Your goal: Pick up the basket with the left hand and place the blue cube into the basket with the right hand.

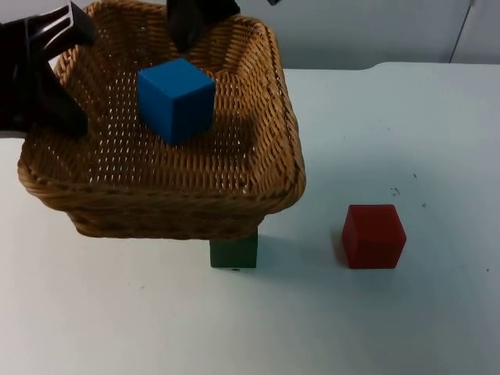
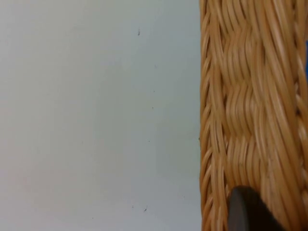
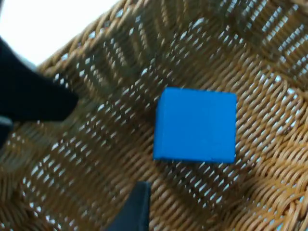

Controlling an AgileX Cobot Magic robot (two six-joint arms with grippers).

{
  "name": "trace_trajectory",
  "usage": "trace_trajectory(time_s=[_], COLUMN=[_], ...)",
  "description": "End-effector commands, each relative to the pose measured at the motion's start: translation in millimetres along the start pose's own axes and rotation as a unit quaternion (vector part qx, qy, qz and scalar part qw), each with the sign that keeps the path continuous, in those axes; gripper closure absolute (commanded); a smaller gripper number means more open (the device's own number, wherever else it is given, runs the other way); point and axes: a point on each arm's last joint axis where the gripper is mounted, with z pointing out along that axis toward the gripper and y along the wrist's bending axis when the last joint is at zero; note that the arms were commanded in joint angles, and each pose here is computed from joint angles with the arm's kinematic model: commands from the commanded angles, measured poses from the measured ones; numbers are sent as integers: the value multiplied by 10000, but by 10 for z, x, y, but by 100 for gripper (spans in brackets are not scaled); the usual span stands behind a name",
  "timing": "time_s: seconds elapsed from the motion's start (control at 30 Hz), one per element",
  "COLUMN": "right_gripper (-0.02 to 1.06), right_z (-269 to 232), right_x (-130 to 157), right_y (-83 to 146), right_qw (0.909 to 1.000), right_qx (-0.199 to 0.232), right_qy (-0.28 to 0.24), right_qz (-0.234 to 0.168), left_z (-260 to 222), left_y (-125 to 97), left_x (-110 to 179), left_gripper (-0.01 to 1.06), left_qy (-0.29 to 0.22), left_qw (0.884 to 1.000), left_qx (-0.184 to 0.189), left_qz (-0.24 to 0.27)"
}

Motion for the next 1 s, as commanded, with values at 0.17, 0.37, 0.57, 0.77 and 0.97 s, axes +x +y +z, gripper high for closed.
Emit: trace_trajectory(time_s=[0.17,0.37,0.57,0.77,0.97], right_gripper=[16,16,16,16,16], right_z=[-199,-466,-846,-1270,-1692], right_x=[299,552,820,1130,1374], right_y=[32,46,52,59,58], right_qw=[9994,9983,9960,9906,9798], right_qx=[-1,0,9,22,18], right_qy=[-335,-562,-835,-1255,-1829], right_qz=[-18,123,309,539,809], left_z=[-130,-170,9,250,419], left_y=[247,427,619,783,907], left_x=[-147,-209,-219,-212,-191], left_gripper=[105,105,105,105,105], left_qy=[-331,-378,-119,71,192], left_qw=[9992,9988,9985,9970,9953], left_qx=[-161,-324,-524,-756,-940], left_qz=[-157,-5,107,126,104])
